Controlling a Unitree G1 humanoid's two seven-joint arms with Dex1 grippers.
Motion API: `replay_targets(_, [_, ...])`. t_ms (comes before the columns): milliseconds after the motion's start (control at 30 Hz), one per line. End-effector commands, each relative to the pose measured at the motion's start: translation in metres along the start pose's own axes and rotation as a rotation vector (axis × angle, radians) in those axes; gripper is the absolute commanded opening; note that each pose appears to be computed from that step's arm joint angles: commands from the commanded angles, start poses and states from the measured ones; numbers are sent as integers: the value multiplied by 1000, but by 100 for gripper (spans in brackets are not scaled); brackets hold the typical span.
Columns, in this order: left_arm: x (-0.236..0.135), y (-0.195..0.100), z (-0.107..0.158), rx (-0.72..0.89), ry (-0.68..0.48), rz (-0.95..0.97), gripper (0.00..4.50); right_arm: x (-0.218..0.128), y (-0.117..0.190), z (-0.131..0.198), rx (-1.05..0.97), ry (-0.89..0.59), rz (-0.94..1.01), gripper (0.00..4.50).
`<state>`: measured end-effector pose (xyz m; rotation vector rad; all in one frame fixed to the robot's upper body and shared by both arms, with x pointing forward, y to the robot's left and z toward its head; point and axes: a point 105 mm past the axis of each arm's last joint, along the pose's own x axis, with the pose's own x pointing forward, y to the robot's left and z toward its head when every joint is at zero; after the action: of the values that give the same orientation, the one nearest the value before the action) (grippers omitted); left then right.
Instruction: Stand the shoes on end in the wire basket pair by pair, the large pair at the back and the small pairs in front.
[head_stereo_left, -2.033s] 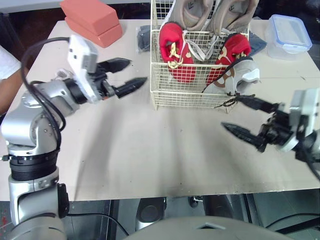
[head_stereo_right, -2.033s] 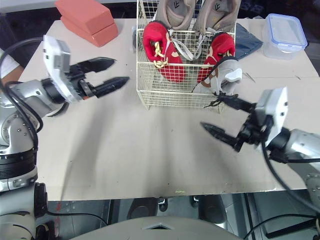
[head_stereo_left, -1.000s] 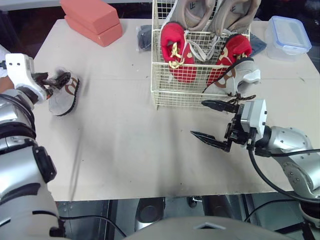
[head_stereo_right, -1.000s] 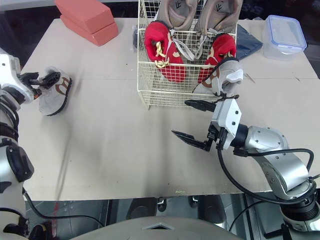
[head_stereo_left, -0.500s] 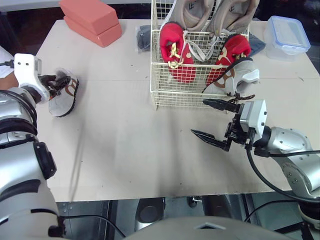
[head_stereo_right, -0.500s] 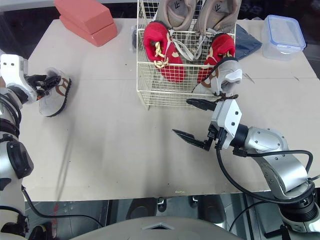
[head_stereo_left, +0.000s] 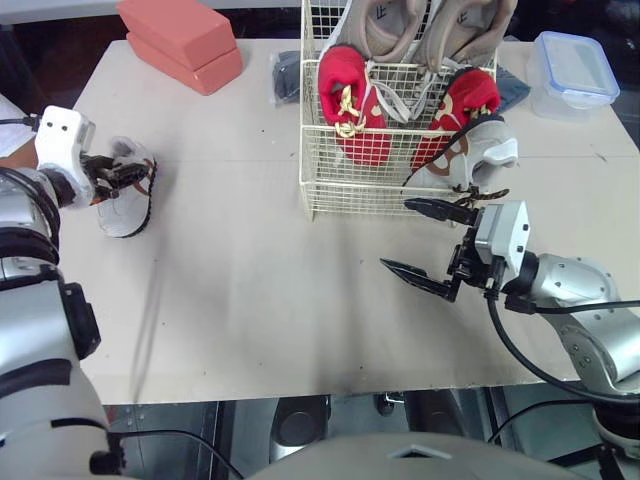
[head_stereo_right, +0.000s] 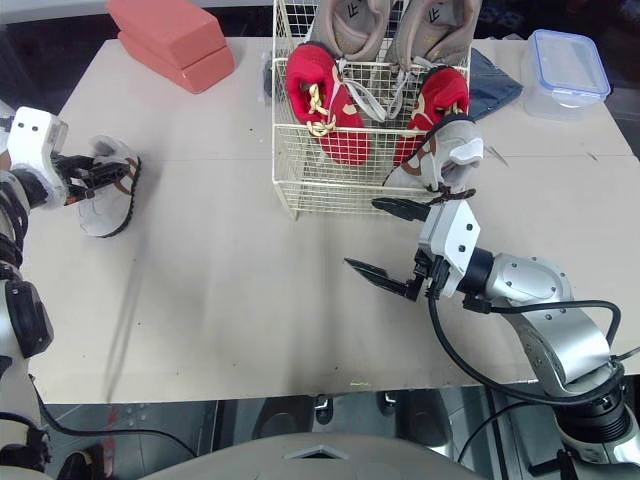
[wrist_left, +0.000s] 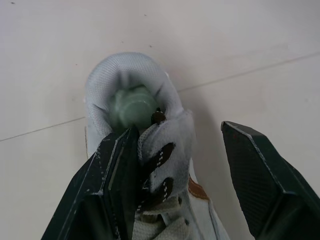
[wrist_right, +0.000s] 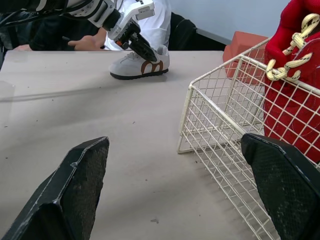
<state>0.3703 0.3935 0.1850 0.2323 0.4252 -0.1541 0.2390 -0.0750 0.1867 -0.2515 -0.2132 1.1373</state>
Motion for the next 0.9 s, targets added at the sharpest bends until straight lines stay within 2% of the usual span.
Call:
replay_targets(33, [-7, 5, -10, -14, 76, 5, 287, 2, 2, 9, -44, -34, 14, 418])
replay_targets(100, [-7, 5, -10, -19, 87, 3, 287, 2, 1, 8, -47, -35, 14, 418])
replay_targets(133, [-7, 5, -9, -26, 90, 2, 234, 3, 1, 8, -48, -36, 14, 418])
replay_targets(167, [-7, 5, -10, -28, 96, -1, 218, 3, 1, 8, -50, -37, 13, 418])
replay_targets(267, [-8, 4, -11, -32, 111, -8, 84, 3, 1, 8, -52, -38, 12, 418])
replay_targets(333, [-8, 4, -13, -31, 120, -14, 15, 3, 1, 8, -53, -39, 10, 418])
replay_targets(367, [-9, 4, -13, -31, 123, -20, 3, 3, 1, 8, -54, -40, 9, 418])
replay_targets(533, [-11, 5, -16, -33, 131, -23, 3, 3, 1, 9, -47, -51, 2, 418])
replay_targets(633, [-15, 10, -10, -23, 90, 1, 3, 2, 0, 10, -50, -56, -1, 418])
replay_targets(767, [-21, 13, 12, -23, -37, -3, 3, 1, -2, 14, -48, -72, -12, 418])
replay_targets(900, [-33, -1, 46, -50, -272, -100, 3, 0, -4, 17, -36, -92, -23, 418])
